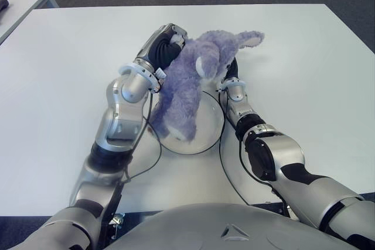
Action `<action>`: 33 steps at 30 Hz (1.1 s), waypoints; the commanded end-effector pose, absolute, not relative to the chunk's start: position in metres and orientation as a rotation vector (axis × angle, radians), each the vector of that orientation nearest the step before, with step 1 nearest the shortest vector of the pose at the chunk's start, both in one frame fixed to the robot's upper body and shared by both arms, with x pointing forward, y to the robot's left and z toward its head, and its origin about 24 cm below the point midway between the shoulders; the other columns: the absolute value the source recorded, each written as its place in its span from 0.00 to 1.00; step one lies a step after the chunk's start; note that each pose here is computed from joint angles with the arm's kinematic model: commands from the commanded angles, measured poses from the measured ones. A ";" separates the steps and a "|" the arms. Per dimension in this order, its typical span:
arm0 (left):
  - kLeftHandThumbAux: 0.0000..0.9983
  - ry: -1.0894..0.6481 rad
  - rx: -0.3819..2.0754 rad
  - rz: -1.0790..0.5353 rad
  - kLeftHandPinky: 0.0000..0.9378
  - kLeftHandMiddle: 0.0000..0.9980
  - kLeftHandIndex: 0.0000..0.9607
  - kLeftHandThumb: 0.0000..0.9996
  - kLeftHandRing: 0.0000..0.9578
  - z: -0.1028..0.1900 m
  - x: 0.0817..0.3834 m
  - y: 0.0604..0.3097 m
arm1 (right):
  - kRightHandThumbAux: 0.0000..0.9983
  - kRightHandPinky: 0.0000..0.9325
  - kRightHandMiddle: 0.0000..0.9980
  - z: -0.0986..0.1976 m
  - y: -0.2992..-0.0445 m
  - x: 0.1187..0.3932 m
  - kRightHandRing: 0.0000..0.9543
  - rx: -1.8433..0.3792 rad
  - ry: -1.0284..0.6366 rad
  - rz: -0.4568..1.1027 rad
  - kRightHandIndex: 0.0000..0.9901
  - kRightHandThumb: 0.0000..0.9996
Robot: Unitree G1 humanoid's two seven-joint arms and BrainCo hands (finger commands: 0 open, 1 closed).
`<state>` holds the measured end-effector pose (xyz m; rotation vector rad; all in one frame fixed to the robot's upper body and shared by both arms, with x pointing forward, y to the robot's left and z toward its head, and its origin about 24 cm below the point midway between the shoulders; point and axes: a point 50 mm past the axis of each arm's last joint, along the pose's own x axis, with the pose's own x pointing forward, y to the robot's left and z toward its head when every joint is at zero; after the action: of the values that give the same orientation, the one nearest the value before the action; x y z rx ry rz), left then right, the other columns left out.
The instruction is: Put the doll into the plate.
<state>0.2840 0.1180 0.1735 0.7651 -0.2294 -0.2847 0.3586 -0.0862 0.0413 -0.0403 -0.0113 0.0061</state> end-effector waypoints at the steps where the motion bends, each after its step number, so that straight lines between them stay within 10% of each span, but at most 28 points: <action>1: 0.63 -0.158 0.694 -0.287 0.93 0.86 0.80 0.93 0.90 0.150 0.283 0.117 | 0.96 0.24 0.31 -0.057 -0.066 0.286 0.30 -0.020 0.414 0.035 0.31 0.12; 33: 0.66 0.074 0.577 -0.266 0.96 0.90 0.85 0.93 0.93 0.077 0.285 0.138 | 0.95 0.27 0.30 -0.057 -0.067 0.285 0.29 0.033 0.419 0.036 0.27 0.24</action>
<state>0.2892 0.1249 0.1110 0.5924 -0.0903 -0.2926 0.3586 -0.0869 0.0413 -0.0287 -0.0120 0.0061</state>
